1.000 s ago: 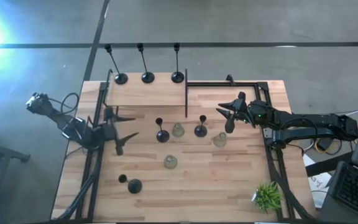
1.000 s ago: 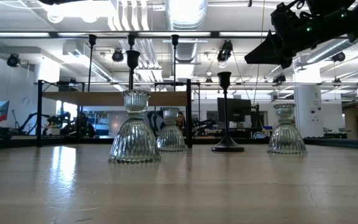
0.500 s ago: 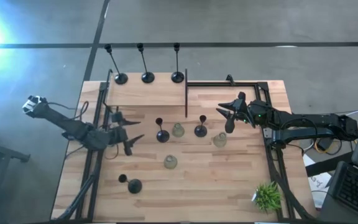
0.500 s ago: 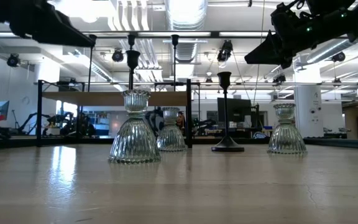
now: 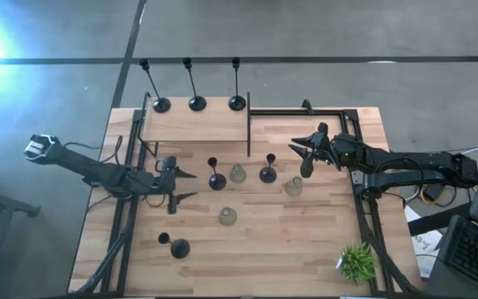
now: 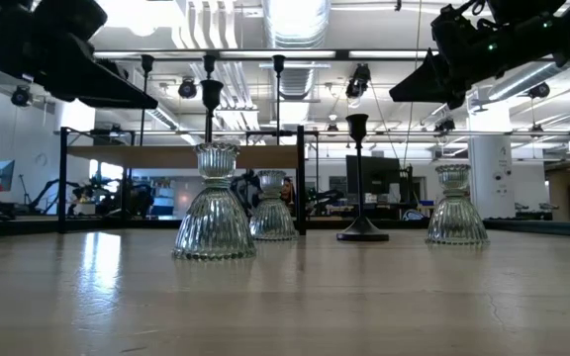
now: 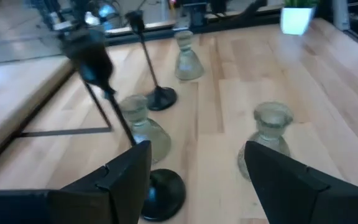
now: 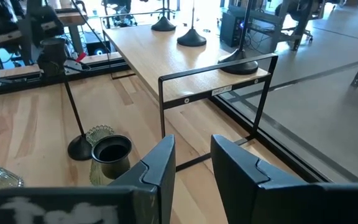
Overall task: Pick & Place candle stick holders
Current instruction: Put the bottom left green glass candle holder on the shelf
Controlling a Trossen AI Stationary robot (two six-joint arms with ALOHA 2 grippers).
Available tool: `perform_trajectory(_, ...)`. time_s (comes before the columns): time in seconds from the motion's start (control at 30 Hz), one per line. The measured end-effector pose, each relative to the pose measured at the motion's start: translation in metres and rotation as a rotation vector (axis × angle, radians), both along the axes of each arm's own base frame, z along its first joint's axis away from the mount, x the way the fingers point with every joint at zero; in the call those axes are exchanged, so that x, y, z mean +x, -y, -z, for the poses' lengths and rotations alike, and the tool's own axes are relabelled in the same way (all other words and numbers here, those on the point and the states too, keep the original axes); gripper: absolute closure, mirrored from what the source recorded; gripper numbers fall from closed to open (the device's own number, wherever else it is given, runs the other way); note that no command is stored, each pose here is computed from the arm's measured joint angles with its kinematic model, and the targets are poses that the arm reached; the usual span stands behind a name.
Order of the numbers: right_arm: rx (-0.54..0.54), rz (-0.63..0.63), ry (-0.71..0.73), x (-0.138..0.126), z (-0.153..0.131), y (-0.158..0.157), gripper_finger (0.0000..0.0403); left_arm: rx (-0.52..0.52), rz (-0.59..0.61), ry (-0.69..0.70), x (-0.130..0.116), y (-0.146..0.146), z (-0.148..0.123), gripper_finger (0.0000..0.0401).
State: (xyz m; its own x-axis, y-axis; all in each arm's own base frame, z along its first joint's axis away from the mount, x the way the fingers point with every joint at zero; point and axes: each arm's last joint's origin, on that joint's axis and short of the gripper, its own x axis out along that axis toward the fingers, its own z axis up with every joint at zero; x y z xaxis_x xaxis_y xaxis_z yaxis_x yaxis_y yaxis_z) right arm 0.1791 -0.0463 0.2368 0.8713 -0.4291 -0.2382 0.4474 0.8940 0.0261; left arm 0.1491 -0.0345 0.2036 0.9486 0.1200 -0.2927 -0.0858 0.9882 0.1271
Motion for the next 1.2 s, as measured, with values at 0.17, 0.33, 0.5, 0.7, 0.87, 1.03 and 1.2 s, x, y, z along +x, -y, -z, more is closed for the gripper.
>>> perform_trajectory(0.17, 0.0, 0.001, 0.0, 0.0, 0.0, 0.0, 0.0299, -0.005, 0.0, -0.002, 0.0, -0.001, 0.016, 0.014)
perform_trajectory(0.33, -0.003, 0.002, 0.014, 0.0, -0.001, 0.0, 0.0294, -0.014, -0.003, 0.001, 0.003, -0.001, 0.024, 0.014)
perform_trajectory(0.5, -0.024, 0.0, 0.055, 0.001, -0.006, 0.0, 0.0297, -0.037, 0.041, 0.0, 0.012, -0.001, 0.03, 0.014)
perform_trajectory(0.7, -0.056, 0.003, 0.063, 0.002, -0.01, 0.001, 0.0311, -0.009, 0.055, -0.005, 0.023, 0.0, 0.037, 0.014)
perform_trajectory(0.87, -0.056, 0.012, 0.057, 0.002, -0.009, 0.001, 0.0322, -0.026, 0.051, 0.019, 0.029, 0.002, 0.034, 0.0139)
perform_trajectory(1.03, -0.052, 0.013, 0.058, 0.001, -0.009, 0.001, 0.0329, -0.124, 0.057, 0.01, 0.032, 0.004, 0.035, 0.0141)
perform_trajectory(1.2, -0.051, 0.013, 0.054, 0.001, -0.008, 0.001, 0.0328, -0.088, 0.117, -0.04, 0.036, 0.006, 0.042, 0.0142)
